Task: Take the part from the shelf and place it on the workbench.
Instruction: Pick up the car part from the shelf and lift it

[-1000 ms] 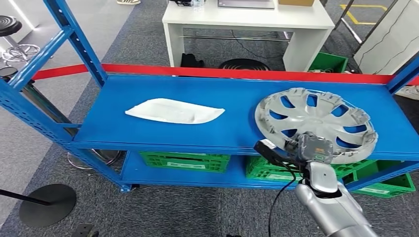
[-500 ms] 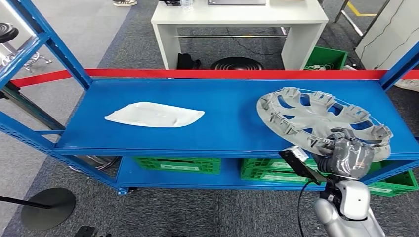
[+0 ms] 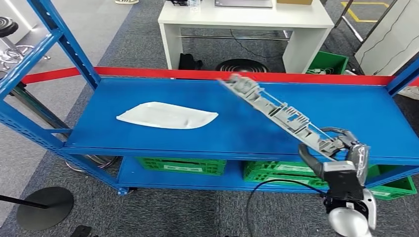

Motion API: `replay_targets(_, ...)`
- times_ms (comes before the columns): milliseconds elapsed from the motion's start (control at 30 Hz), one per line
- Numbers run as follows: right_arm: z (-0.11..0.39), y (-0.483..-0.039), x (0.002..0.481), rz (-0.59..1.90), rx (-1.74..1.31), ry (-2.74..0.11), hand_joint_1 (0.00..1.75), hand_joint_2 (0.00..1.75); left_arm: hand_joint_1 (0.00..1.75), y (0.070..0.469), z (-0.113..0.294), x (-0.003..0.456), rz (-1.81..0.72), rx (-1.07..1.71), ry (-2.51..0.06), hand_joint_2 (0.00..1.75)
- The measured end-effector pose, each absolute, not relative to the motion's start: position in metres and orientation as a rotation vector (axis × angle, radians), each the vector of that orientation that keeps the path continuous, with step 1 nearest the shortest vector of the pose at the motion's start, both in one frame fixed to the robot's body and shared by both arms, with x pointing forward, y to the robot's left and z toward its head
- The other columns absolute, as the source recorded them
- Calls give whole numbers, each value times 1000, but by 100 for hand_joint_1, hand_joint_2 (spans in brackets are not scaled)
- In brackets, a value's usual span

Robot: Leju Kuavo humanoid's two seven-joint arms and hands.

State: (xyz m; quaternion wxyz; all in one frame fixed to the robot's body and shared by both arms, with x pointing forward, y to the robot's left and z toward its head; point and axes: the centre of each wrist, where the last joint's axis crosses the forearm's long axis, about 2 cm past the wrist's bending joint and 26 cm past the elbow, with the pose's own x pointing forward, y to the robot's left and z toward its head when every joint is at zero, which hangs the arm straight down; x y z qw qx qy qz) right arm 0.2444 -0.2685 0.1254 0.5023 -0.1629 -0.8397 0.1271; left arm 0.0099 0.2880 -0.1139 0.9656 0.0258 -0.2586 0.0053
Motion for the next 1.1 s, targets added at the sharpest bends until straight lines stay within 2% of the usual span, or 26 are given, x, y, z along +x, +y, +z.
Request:
replay_targets(233, 144, -252, 236, 151, 371, -2189, 175, 175, 0, 296, -114, 10, -11, 25, -556, 175)
replay_targets(467, 170, -235, 224, 126, 908, -2246, 175, 175, 0, 300, -114, 13, -22, 11, -575, 175)
replay_targets(667, 184, -219, 216, 225, 1077, -2227, 175, 175, 0, 304, -113, 17, -29, 17, -577, 175)
replay_targets(900, 177, -210, 208, 411, 1079, -2137, 175, 175, 0, 304, -113, 16, -28, 20, -572, 175)
replay_targets(1100, 176, -210, 207, 425, 1076, -2129, 175, 175, 0, 304, -113, 16, -28, 20, -572, 175)
